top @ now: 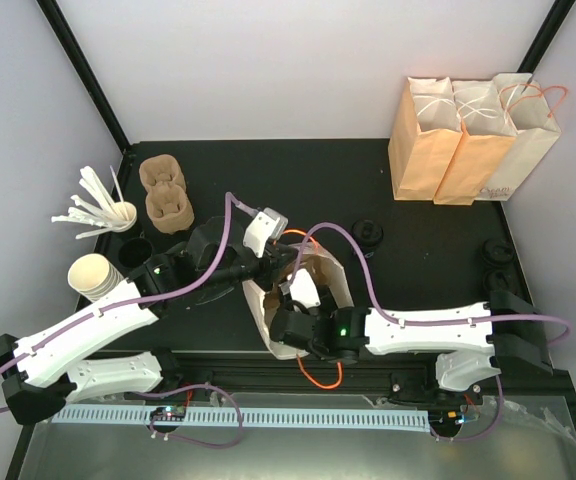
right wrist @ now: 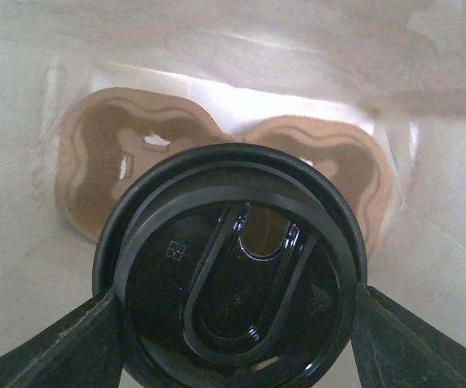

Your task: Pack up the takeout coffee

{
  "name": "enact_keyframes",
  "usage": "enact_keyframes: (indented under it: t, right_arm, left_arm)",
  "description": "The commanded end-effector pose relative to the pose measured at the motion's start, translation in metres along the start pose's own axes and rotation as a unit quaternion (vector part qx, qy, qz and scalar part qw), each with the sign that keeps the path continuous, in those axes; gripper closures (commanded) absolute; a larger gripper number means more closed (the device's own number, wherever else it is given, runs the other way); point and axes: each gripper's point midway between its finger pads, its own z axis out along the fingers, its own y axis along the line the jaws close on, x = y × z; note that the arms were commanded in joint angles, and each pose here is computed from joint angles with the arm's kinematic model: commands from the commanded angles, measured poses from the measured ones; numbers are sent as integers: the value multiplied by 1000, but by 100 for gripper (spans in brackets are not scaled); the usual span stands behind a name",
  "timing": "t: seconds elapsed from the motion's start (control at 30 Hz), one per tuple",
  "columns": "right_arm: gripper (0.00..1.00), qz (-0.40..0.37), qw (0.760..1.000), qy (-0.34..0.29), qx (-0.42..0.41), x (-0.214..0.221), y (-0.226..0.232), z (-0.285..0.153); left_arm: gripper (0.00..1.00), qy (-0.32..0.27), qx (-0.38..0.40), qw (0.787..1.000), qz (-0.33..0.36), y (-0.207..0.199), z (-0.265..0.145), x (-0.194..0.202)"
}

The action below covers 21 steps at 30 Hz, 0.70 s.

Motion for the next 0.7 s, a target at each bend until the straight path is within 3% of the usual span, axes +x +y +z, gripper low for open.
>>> enact_keyframes:
  t: [0.0, 0.37, 0.53, 0.67]
  right_arm:
    - [64, 47, 999, 8, 2, 5, -8, 8]
    - [64, 71, 987, -79, 119, -9, -69, -6]
    - [64, 74, 982, -133, 114, -25, -72, -12]
    - [64, 59, 983, -142, 100, -27, -66, -9]
  left_arm:
    - [98, -24, 47, 999, -5, -20, -10, -14]
    - [99, 19, 118, 993, 9, -40, -9, 13]
    - [98, 21, 115, 993, 6, -39, -12, 15]
    - [98, 21, 115, 993, 3, -40, -12, 14]
